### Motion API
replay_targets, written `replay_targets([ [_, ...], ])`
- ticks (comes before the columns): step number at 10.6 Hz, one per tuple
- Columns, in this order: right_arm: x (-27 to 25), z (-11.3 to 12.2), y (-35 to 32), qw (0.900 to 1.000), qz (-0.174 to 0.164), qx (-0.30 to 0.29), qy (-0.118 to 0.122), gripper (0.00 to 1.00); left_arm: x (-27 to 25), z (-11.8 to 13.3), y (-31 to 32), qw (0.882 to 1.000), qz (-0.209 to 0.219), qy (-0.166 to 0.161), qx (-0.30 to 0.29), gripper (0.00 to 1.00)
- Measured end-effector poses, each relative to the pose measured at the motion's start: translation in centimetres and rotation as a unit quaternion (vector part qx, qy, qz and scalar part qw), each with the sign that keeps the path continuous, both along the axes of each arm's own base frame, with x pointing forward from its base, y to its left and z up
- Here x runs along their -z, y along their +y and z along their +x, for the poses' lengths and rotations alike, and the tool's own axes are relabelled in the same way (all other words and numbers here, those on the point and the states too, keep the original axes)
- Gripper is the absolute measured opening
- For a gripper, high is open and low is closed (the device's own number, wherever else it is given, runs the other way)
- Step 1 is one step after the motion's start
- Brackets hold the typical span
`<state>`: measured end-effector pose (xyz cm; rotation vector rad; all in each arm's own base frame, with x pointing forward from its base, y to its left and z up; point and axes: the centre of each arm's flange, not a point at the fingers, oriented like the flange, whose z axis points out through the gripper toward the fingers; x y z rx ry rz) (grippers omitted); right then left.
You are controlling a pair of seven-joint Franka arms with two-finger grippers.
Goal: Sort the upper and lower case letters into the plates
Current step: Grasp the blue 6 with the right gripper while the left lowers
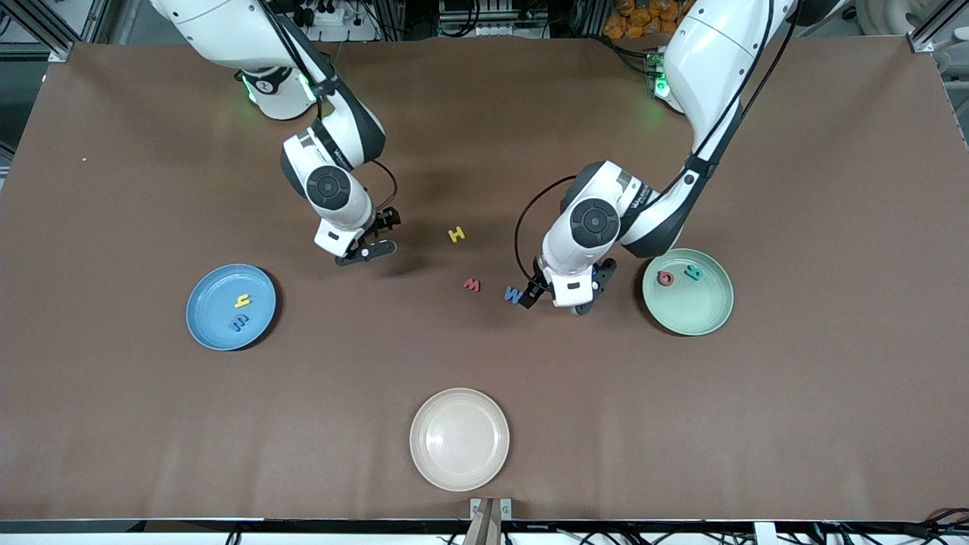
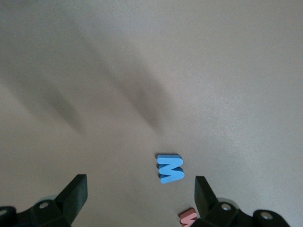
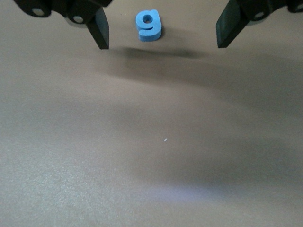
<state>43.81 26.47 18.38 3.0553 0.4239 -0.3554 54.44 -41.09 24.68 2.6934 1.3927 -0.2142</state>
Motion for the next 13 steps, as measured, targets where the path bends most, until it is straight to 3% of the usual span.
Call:
replay_targets([
  [5,1.2,-0.7,-1.1,1.0,-0.005,-0.006,0.015,1.0,0.4,-1.3,-3.1,1.0,0.029,-0.005,0.0,1.0],
  [8,1.6,-0.6,-2.5,1.0,-0.004,-0.015,0.025,1.0,1.6,-0.6,-3.2,0.999,0.036,-0.005,-0.002,1.0],
  [11,2.0,-1.3,-2.4,0.999,-0.008,-0.019,0.035,1.0,2.7,1.7,-3.0,0.999,0.04,-0.018,-0.013,1.0],
  [13,2.2,-1.6,-2.4,0.999,-0.01,-0.021,0.038,1.0,4.6,0.9,-4.0,0.999,0.048,-0.012,-0.004,1.0],
])
